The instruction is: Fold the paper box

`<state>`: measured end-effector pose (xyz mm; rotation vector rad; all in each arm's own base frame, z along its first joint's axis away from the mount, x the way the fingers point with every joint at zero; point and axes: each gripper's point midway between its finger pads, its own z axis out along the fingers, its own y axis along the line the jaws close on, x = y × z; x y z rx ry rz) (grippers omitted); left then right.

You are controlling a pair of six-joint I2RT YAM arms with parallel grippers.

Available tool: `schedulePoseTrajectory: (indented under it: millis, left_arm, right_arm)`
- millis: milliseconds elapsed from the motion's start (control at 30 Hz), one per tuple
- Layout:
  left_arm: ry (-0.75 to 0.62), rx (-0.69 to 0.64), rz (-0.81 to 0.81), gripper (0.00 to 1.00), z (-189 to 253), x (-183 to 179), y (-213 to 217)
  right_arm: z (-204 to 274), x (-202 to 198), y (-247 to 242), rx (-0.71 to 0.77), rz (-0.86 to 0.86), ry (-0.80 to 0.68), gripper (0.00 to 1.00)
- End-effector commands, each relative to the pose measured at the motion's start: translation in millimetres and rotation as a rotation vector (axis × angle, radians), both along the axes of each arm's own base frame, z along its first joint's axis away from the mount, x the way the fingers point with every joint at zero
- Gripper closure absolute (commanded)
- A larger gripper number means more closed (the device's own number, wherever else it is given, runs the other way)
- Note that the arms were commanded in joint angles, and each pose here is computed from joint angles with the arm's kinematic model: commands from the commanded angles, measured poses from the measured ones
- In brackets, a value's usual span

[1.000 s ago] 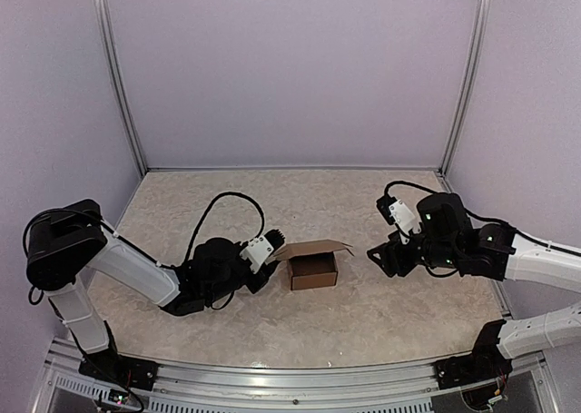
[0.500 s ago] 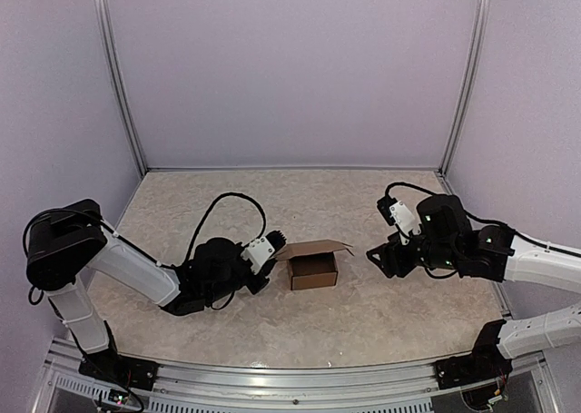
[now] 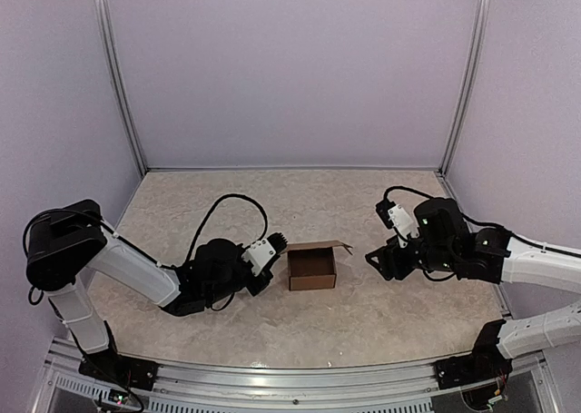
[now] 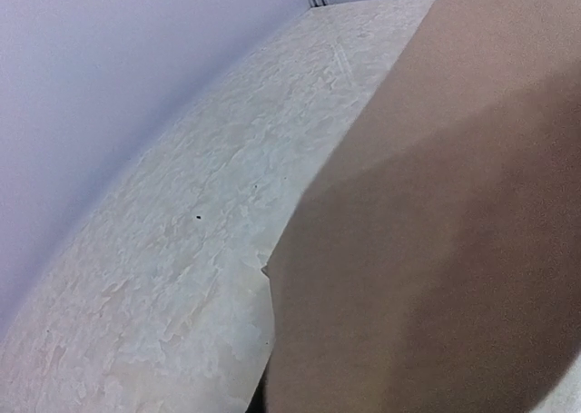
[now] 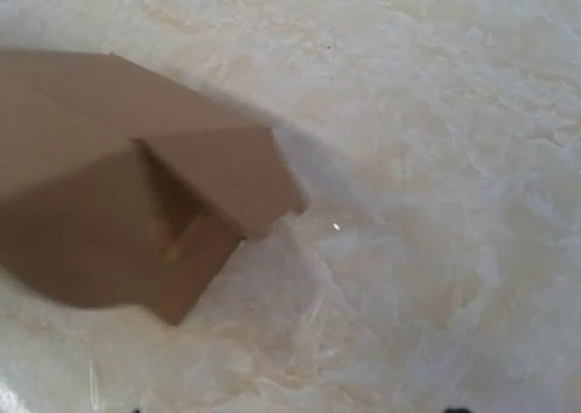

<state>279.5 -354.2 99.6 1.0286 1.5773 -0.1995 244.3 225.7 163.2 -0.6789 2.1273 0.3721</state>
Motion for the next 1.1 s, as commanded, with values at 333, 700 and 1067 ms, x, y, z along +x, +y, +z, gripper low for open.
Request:
schedulePoseTrajectory:
  millis: [333, 700, 1067]
  left_arm:
    - [0.002, 0.016, -0.05, 1.0, 13.3, -9.7, -5.3]
    - [0.062, 0.025, -0.031, 1.0, 16.2, -18.3, 9.0]
    - [0.1, -0.001, -0.029, 1.0, 16.0, -21.9, 10.1]
  right_arm:
    - [-13.4, -0.4, 9.0, -0.005, 0.065, -0.002, 0.31]
    - [-19.7, -12.8, 31.6, 0.002, 0.293, -0.126, 0.41]
    - [-14.9, 3.6, 52.0, -0.048, 0.388, -0.281, 0.44]
